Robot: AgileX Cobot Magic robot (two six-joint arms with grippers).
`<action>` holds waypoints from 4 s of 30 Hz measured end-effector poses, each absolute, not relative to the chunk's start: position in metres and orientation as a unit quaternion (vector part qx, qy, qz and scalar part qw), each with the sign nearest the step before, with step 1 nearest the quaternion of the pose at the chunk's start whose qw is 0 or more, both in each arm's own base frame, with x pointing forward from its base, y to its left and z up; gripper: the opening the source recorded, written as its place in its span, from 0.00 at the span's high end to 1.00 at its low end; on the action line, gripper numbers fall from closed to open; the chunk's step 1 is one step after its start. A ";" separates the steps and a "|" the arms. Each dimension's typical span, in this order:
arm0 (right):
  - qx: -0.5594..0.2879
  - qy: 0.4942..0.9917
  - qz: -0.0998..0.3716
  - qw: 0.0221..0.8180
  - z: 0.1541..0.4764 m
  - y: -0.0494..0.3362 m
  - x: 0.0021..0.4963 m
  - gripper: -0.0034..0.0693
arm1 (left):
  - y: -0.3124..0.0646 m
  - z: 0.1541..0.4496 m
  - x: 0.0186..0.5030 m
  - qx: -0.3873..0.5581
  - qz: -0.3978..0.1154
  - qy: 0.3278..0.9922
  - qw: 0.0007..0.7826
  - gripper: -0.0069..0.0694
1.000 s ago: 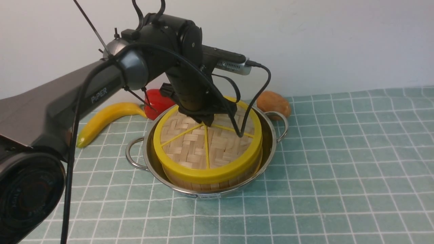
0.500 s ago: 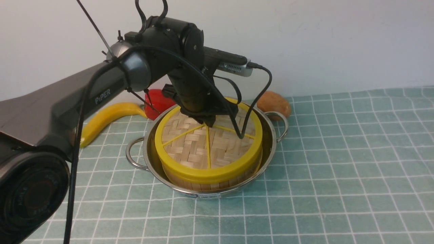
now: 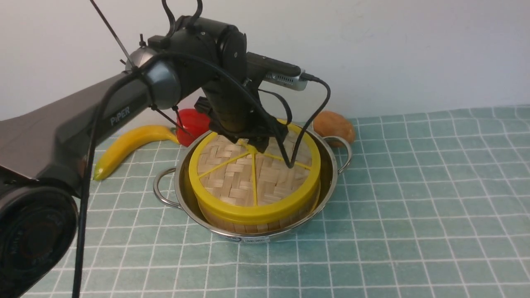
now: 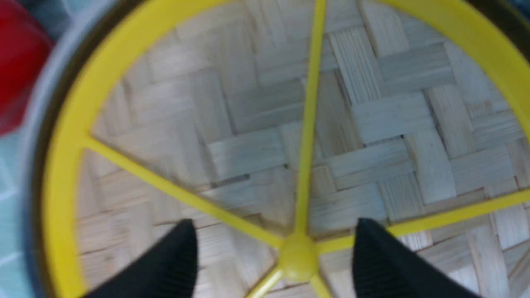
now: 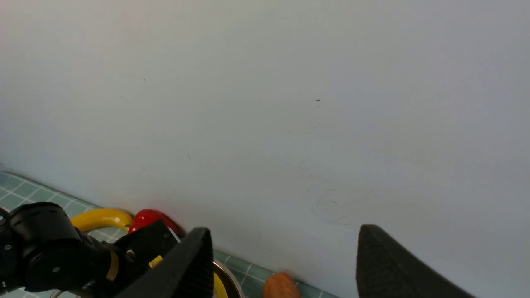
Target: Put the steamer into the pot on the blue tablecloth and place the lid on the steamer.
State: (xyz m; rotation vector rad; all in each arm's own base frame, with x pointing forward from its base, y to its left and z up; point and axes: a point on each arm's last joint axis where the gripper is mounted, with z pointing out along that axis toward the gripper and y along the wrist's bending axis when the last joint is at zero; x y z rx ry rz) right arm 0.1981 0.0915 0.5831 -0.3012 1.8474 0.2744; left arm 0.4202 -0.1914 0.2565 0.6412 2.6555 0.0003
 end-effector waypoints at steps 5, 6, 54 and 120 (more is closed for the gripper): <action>-0.145 0.789 0.106 0.588 0.583 0.091 0.198 0.32 | -0.177 0.336 0.401 0.226 0.012 0.931 0.287 0.11; -0.149 0.788 0.103 0.589 0.584 0.091 0.197 0.34 | -0.170 0.361 0.389 0.223 0.016 0.925 0.309 0.12; -0.060 0.815 -0.009 0.576 0.336 -0.014 0.050 0.90 | -0.016 0.318 0.071 0.163 -0.030 0.826 0.539 0.92; 0.037 0.688 0.006 0.724 0.279 -0.008 0.034 0.62 | 0.007 0.192 0.056 0.055 0.106 0.748 0.653 0.80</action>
